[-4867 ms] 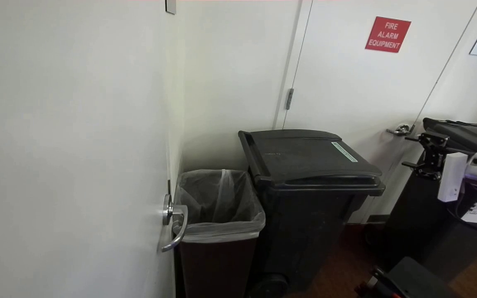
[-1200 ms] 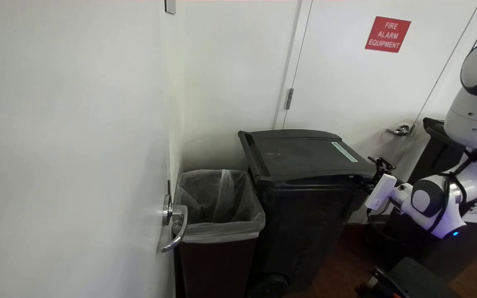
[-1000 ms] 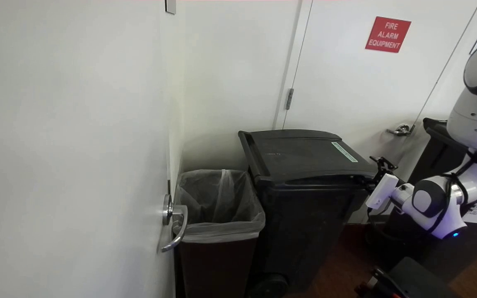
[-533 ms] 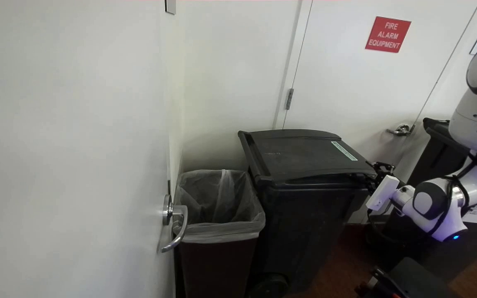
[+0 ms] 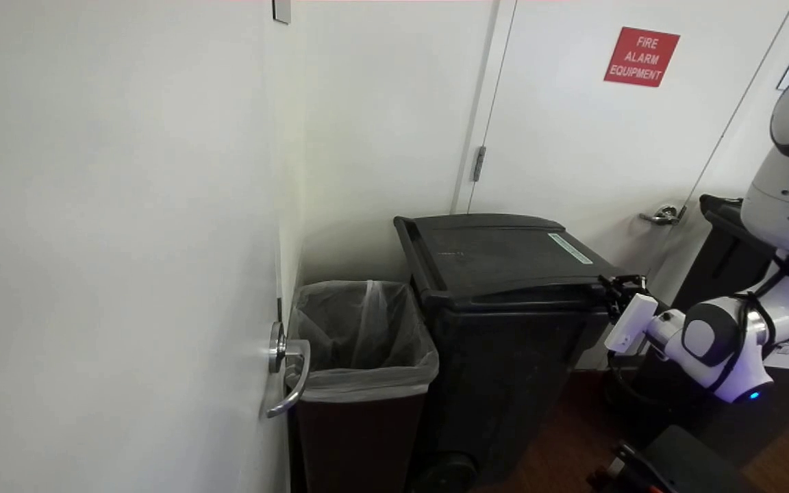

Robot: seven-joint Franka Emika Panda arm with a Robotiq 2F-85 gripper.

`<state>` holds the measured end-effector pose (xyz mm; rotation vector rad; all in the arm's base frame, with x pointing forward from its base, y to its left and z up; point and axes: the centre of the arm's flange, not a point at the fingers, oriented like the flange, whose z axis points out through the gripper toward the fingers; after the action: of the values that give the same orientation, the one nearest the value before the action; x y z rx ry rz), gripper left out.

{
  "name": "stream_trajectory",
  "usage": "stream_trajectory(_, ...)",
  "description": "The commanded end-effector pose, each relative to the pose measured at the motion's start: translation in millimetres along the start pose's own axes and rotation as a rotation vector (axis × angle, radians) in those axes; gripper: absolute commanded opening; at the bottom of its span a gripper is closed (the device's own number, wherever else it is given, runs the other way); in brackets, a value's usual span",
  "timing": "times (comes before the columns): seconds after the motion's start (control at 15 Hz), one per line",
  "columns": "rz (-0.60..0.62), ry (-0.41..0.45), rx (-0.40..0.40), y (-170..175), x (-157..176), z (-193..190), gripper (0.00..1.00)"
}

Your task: Open the lid of the trash bin

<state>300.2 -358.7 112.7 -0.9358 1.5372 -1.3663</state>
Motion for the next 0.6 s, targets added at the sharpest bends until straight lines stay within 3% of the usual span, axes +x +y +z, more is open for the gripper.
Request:
stream_trajectory(0.0,-0.029,-0.022,0.059,-43,-20,-4,0.02)
stream_trajectory(0.53,-0.172,-0.051,0.089,-124,-59,-7,0.02)
